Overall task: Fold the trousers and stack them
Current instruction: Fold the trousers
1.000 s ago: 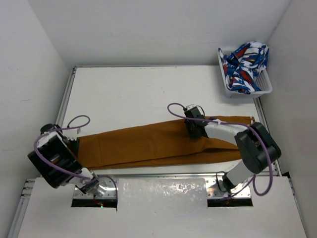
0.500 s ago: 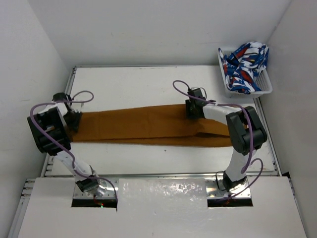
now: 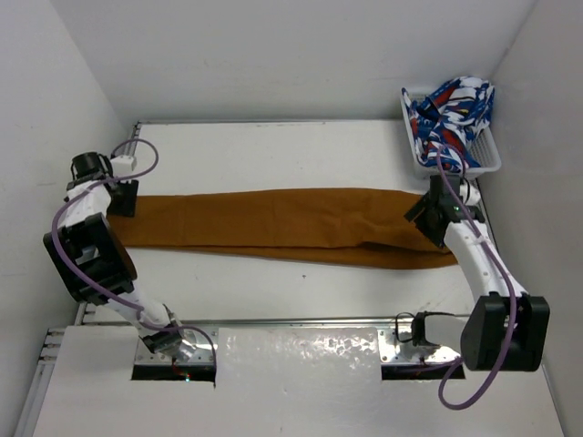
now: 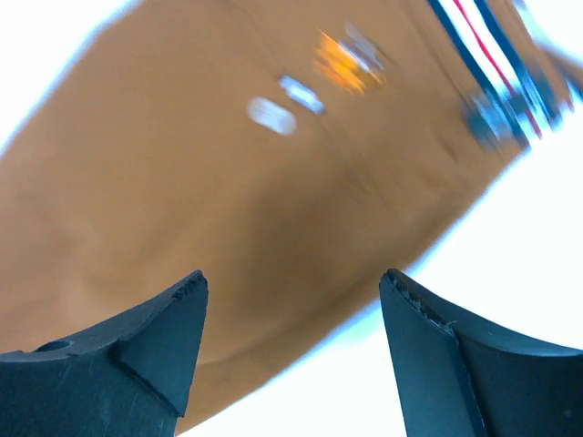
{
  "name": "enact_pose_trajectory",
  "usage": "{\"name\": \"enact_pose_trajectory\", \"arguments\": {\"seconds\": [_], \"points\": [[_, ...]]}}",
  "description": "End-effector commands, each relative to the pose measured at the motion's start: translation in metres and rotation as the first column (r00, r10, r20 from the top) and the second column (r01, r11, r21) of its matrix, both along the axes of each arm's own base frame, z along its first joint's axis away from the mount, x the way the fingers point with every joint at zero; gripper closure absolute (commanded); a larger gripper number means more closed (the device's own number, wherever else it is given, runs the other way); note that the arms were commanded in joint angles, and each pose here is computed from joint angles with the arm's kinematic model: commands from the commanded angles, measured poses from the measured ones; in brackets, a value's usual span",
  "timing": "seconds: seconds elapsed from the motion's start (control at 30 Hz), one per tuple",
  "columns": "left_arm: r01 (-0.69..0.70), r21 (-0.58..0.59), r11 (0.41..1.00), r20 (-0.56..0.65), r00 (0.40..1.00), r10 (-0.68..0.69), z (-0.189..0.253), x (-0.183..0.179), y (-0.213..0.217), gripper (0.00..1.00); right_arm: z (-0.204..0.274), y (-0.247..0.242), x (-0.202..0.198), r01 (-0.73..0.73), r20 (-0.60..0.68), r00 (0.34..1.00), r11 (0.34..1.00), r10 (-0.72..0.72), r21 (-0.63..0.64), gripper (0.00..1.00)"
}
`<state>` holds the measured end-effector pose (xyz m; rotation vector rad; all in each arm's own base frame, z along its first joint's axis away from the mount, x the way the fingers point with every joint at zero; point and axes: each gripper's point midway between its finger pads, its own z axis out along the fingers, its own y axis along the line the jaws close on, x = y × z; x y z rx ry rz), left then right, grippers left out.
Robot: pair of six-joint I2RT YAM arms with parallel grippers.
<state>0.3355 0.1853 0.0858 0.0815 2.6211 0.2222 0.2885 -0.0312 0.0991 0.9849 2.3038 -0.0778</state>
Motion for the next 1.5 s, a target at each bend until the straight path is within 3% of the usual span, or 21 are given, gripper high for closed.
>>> {"name": "enact_pose_trajectory", "arguments": {"seconds": [0.0,0.43,0.57,0.73,0.87,0.9,0.93,1.27,1.47], "points": [[-0.056,-0.01,0.998,-0.048,0.997,0.056,-0.01,-0.029,0.012,0.56,-0.034,0.003,-0.036,0.189,-0.114,0.978,0.975,-0.176,0.115,0.26],[-0.079,-0.015,0.997,-0.093,0.993,0.077,-0.039,-0.039,0.017,0.56,-0.072,-0.017,-0.018,0.351,-0.123,0.933,0.931,-0.338,0.104,0.29],[-0.078,-0.002,0.997,-0.101,0.992,0.077,-0.047,-0.04,0.019,0.56,-0.073,-0.029,-0.002,0.336,-0.063,0.941,0.94,-0.333,0.061,0.49],[-0.087,0.023,0.996,-0.142,0.986,0.089,-0.068,-0.042,0.028,0.56,-0.073,-0.041,0.002,0.313,-0.073,0.947,0.95,-0.313,-0.013,0.6],[-0.092,0.01,0.996,-0.149,0.985,0.092,-0.077,-0.039,0.028,0.56,-0.075,-0.05,-0.003,0.306,-0.081,0.947,0.949,-0.312,-0.069,0.81],[-0.094,0.008,0.996,-0.146,0.985,0.094,-0.077,-0.038,0.028,0.56,-0.075,-0.051,-0.005,0.295,-0.09,0.949,0.952,-0.301,-0.076,0.95],[-0.094,0.007,0.996,-0.147,0.985,0.094,-0.078,-0.039,0.028,0.56,-0.072,-0.052,-0.005,0.286,-0.088,0.952,0.955,-0.293,-0.08,1.0],[-0.085,0.043,0.995,-0.171,0.981,0.091,-0.089,-0.027,0.049,0.6,0.019,-0.061,-0.02,0.072,-0.1,0.991,0.979,-0.092,-0.191,1.0],[-0.096,0.038,0.995,-0.181,0.978,0.101,-0.098,-0.025,0.057,0.62,-0.007,-0.048,-0.068,0.014,-0.234,0.971,0.989,-0.05,-0.15,1.0]]}}
